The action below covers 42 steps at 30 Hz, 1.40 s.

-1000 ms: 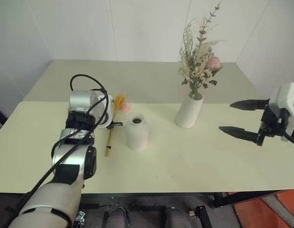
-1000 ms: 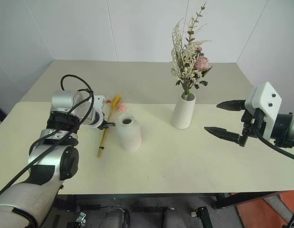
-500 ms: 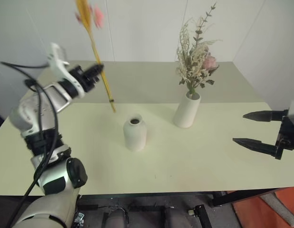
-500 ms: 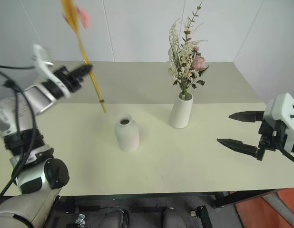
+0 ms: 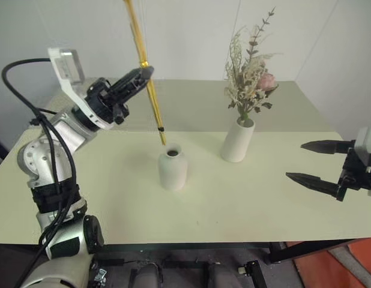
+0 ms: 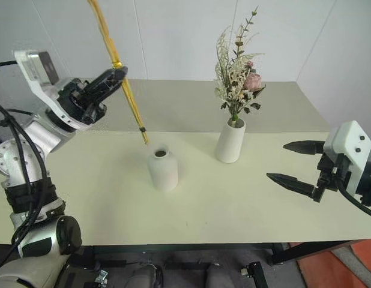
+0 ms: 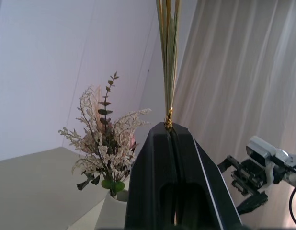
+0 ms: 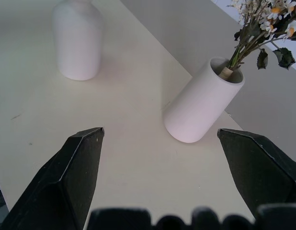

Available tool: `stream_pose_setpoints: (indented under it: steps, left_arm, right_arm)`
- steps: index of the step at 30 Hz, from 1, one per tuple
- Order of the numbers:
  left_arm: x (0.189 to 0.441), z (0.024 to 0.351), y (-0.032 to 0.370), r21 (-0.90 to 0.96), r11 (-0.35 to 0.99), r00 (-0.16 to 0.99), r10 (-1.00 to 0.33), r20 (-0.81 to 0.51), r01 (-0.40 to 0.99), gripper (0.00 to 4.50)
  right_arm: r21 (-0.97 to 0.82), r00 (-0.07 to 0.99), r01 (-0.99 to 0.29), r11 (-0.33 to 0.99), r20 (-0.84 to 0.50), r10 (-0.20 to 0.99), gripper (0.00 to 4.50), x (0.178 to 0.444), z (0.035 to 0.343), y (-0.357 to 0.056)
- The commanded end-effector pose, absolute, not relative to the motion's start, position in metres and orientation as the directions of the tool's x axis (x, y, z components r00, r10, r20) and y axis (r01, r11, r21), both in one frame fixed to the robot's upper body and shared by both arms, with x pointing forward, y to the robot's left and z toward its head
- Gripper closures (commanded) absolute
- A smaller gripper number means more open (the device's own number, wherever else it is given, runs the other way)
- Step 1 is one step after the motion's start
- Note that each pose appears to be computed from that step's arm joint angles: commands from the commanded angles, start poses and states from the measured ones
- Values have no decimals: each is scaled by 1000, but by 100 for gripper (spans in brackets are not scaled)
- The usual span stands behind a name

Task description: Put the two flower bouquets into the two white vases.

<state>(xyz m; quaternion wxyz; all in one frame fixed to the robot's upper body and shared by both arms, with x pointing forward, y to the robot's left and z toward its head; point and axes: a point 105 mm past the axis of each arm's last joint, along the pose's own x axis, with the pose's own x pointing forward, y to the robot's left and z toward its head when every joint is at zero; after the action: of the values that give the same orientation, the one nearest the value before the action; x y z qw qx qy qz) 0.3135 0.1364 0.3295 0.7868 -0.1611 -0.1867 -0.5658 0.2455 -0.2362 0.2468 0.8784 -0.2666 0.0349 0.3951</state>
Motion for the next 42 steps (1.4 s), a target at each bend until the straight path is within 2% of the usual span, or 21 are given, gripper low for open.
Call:
stream_pose_setpoints:
  steps: [1,12,17,28,32,37,42]
  left_arm:
    - [312,328,131,23,294,250,-850,463,956,449]
    - [328,296,116,122,298,242,-909,339,947,449]
    - [336,292,116,119,316,257,-898,358,941,449]
    - [331,282,116,144,285,224,-915,337,948,449]
    - [325,277,114,172,273,217,-933,285,946,364]
    - [322,264,113,189,255,224,-959,172,948,197]
    - [329,244,133,212,330,342,-939,-20,920,39]
  right_arm:
    - [-493,698,-685,537,-231,678,0,242,257,-232]
    - [-510,729,-652,561,-218,649,0,241,254,-237]
    - [-516,737,-643,566,-217,640,0,240,253,-240]
    - [-527,751,-629,572,-222,622,0,241,250,-246]
    - [-530,753,-626,572,-221,620,0,243,248,-246]
    - [-528,750,-629,570,-222,623,0,247,245,-246]
    - [-518,751,-633,576,-229,619,0,248,241,-249]
